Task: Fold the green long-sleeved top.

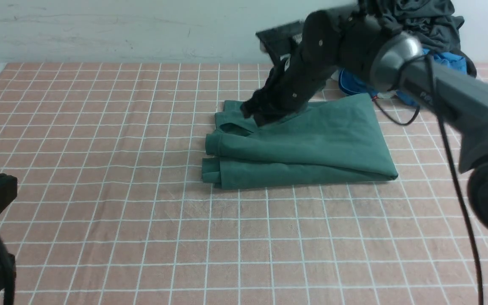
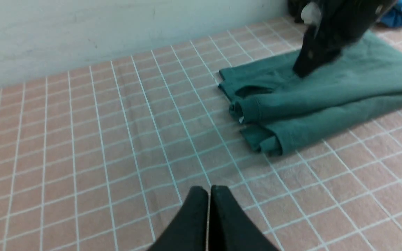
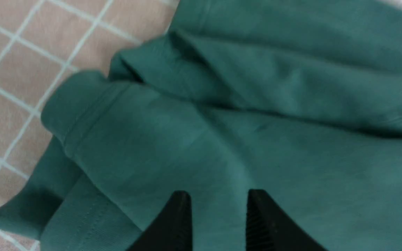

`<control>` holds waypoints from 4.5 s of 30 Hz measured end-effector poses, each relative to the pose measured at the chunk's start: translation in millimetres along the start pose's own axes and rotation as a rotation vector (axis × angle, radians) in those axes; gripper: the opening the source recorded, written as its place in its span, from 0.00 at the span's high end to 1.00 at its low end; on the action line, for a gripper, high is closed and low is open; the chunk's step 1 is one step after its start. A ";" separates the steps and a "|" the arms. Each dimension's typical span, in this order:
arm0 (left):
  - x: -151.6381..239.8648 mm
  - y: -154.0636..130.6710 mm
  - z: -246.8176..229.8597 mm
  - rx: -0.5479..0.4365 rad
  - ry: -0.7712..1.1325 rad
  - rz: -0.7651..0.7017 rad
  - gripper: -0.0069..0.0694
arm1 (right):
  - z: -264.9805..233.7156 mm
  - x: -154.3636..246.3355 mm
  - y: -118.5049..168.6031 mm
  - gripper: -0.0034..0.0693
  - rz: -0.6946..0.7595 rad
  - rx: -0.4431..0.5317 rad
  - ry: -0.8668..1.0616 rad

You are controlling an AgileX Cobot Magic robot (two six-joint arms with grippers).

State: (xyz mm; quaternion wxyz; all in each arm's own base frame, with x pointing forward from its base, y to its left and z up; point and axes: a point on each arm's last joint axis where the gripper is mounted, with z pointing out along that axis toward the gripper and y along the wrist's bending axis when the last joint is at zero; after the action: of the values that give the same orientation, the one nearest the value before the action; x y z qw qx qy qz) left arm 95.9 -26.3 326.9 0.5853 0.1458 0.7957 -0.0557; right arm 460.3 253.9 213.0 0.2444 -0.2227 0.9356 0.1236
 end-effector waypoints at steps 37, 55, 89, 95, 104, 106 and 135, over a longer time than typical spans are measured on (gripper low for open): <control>61.0 -5.9 -41.0 -0.074 -0.412 0.009 0.91 | -317.0 235.3 20.9 0.97 -0.130 0.152 -0.500; 61.0 -5.9 -41.0 -0.074 -0.412 0.009 0.91 | -239.5 400.5 -0.1 0.97 -0.027 -0.028 -0.895; 61.3 -5.9 -40.8 -0.074 -0.412 0.009 0.91 | -224.7 424.2 -34.5 0.97 0.161 0.568 -0.829; 61.3 -5.9 -40.8 -0.074 -0.412 0.009 0.91 | -224.7 424.2 -34.5 0.97 0.160 0.568 -0.829; 101.3 -3.8 -20.6 -0.166 -0.368 -0.007 0.91 | -224.6 424.2 -34.4 0.97 0.163 0.566 -0.829; 114.2 -3.3 -13.1 -0.183 -0.334 -0.013 0.91 | -224.6 424.2 -34.4 0.97 0.164 0.565 -0.830; 160.7 -1.4 1.8 -0.271 -0.019 -0.081 0.91 | -224.6 424.2 -34.4 0.97 0.164 0.565 -0.830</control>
State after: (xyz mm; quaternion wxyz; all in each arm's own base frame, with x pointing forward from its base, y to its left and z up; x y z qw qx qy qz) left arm 53.3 -1.3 173.9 0.6042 0.0326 0.7957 0.0272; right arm 54.8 -3.5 182.3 0.6356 -0.0058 0.7711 -0.0376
